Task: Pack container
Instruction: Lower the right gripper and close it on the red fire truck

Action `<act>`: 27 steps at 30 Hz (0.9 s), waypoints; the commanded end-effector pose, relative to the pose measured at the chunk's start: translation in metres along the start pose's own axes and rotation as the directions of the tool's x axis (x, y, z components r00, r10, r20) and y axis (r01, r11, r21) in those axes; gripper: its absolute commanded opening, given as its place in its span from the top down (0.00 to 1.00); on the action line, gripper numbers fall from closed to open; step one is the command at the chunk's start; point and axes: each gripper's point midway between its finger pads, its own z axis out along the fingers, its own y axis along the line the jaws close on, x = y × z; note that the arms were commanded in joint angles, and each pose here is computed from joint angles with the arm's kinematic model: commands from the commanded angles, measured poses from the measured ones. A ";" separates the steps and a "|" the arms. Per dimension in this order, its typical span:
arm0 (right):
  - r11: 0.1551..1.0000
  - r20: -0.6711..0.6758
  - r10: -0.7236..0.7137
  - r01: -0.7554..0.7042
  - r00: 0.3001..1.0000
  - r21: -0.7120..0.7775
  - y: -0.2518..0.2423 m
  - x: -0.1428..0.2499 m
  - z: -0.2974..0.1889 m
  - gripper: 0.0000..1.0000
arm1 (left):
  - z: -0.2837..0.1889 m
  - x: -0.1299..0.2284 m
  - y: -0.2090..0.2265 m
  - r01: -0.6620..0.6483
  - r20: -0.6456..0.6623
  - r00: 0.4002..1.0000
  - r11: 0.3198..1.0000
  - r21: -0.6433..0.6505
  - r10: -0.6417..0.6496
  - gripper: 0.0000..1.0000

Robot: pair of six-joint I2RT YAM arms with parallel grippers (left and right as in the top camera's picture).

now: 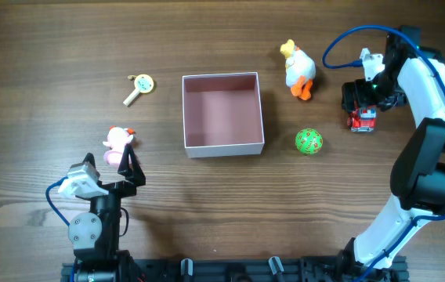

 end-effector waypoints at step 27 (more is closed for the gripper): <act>1.000 -0.029 -0.015 0.015 0.999 0.004 0.000 0.012 0.021 0.36 | 0.000 0.002 0.000 0.009 -0.008 1.000 1.000 0.003 -0.009 0.00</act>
